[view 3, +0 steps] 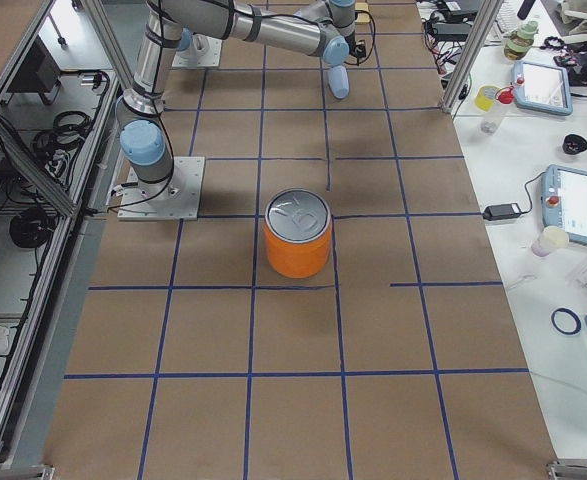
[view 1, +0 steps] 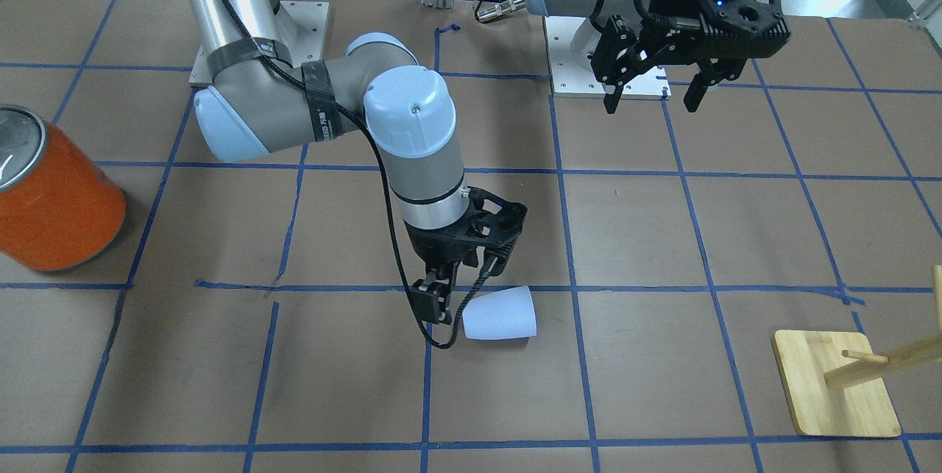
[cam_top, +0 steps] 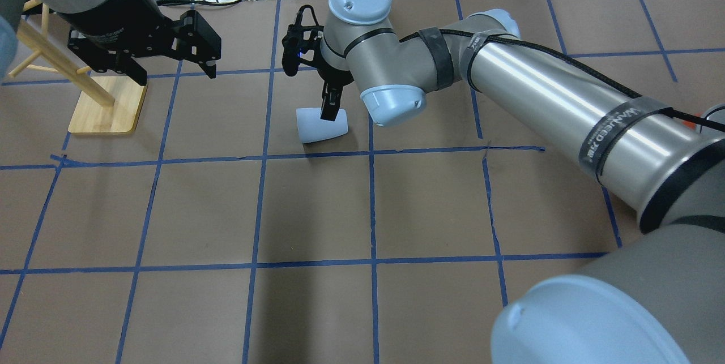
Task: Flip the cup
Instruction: 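Lower the cup onto its side and open the right gripper, then raise the right gripper back toward its start while the left gripper reaches toward the cup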
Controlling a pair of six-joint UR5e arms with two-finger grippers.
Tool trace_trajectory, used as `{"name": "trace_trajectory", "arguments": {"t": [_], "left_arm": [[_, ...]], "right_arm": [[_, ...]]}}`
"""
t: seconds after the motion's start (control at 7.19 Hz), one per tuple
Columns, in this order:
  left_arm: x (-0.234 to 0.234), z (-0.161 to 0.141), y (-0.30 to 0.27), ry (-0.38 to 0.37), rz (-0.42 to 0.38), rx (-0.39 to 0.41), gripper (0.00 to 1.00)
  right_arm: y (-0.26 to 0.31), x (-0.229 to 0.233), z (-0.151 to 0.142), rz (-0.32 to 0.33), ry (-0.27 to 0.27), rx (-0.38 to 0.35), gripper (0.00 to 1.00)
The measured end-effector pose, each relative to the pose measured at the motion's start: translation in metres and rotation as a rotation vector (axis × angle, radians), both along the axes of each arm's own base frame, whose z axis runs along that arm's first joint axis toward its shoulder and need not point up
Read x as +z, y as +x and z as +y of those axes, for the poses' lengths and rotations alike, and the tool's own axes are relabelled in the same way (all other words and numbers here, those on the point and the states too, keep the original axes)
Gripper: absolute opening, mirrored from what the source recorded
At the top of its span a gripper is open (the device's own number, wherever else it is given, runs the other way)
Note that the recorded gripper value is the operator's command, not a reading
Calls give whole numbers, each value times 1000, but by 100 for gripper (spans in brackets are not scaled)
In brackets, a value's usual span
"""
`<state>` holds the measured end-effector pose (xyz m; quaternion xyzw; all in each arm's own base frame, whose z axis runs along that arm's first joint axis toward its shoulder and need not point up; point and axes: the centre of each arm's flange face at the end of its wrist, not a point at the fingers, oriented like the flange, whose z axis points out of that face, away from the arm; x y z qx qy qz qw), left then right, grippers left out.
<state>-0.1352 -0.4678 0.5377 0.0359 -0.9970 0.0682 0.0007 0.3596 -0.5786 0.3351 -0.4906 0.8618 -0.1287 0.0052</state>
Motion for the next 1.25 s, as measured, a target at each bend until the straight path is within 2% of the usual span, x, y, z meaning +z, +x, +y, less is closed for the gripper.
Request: {"name": "trace_trajectory", "arguments": {"t": [0.14, 0.28, 0.56, 0.83, 0.97, 1.25], "left_arm": [[-1, 0, 1, 2, -4, 0, 100], [-2, 0, 2, 6, -7, -1, 100], [-17, -4, 6, 33, -6, -29, 100], [-50, -15, 12, 75, 56, -73, 100], [-80, -25, 15, 92, 116, -93, 100], [-162, -52, 20, 83, 263, -96, 100]], "right_arm": [[-40, 23, 10, 18, 39, -209, 100], [-87, 46, 15, 27, 64, -369, 100], [-164, 78, 22, 40, 101, -612, 100], [-200, 122, 51, 57, 108, -784, 100], [-216, 145, 65, 66, 101, -837, 100], [-234, 170, 88, 86, 111, -897, 100]]}}
